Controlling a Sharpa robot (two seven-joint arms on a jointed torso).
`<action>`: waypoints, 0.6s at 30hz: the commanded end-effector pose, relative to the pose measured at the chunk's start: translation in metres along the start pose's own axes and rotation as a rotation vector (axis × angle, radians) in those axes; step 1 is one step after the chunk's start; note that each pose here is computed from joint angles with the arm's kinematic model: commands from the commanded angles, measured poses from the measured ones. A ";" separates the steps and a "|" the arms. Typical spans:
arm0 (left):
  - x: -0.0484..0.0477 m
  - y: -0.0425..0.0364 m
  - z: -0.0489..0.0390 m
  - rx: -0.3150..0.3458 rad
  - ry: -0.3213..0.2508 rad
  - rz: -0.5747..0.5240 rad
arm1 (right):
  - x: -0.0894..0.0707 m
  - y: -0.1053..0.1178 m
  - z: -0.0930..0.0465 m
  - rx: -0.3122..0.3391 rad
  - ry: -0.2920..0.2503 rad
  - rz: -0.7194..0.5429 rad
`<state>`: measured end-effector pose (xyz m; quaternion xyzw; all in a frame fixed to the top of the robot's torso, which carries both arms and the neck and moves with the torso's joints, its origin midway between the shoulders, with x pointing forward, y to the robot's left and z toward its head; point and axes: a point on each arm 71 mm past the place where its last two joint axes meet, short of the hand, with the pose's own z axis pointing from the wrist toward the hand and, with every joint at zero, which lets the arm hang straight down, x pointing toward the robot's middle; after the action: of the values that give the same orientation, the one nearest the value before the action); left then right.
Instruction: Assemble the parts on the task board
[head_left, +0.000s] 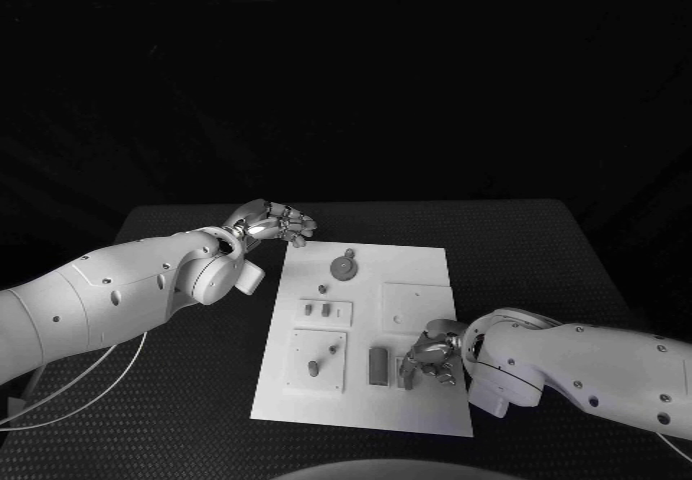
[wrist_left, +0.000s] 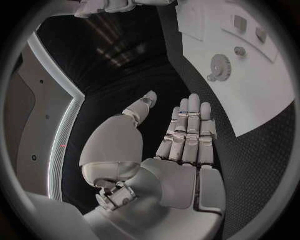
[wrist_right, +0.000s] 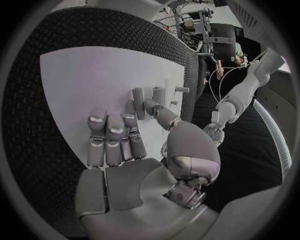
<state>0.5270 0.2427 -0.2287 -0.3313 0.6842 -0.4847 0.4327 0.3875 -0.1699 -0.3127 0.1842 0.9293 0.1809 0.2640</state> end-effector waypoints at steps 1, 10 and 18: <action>0.0019 -0.0016 0.0004 0.008 0.015 -0.003 | 0.007 0.007 0.000 -0.045 0.022 0.001; 0.0017 -0.0012 0.0002 0.004 0.016 -0.003 | 0.008 0.009 0.000 -0.055 0.025 -0.002; 0.0016 -0.0011 0.0000 0.004 0.017 -0.003 | 0.008 0.010 -0.001 -0.064 0.018 0.000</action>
<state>0.5268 0.2435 -0.2289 -0.3319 0.6852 -0.4837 0.4317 0.3856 -0.1656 -0.3129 0.1819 0.9279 0.1891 0.2648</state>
